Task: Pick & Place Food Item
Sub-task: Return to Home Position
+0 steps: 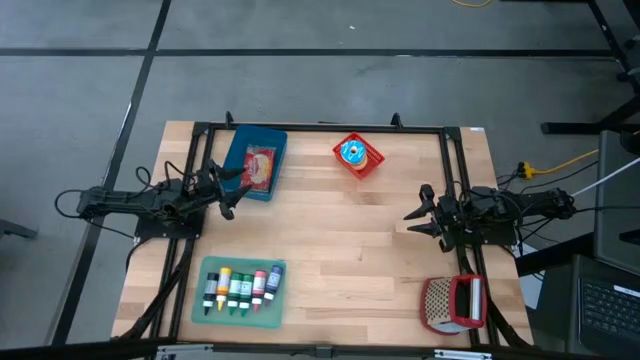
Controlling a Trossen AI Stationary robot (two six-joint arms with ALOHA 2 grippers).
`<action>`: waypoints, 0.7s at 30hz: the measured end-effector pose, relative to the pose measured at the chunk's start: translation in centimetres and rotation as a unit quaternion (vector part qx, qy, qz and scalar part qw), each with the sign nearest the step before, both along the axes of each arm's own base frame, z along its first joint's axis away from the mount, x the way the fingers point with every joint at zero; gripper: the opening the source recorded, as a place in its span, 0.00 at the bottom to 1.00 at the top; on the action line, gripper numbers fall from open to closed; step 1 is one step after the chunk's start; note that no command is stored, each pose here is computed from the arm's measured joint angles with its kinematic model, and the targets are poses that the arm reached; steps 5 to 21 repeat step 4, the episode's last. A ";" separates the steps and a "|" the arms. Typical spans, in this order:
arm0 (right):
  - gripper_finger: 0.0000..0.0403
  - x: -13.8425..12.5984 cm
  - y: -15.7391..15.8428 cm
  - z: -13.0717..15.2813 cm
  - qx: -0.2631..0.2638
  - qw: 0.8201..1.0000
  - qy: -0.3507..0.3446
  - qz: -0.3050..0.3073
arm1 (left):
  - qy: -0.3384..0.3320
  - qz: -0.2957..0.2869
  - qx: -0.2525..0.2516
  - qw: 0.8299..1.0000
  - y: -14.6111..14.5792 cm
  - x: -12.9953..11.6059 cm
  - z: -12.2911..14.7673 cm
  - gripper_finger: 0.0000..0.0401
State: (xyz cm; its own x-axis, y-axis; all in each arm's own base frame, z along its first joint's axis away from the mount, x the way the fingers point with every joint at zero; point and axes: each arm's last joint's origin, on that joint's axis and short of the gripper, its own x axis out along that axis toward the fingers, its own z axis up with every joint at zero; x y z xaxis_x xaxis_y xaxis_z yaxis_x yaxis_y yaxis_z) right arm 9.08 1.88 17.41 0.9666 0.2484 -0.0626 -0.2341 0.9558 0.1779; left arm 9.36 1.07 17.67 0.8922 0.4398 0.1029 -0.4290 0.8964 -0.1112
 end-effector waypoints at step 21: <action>0.35 0.0 0.0 0.0 0.000 1.000 0.000 0.000 | 0.000 0.000 0.000 1.000 0.0 0.0 0.0 0.67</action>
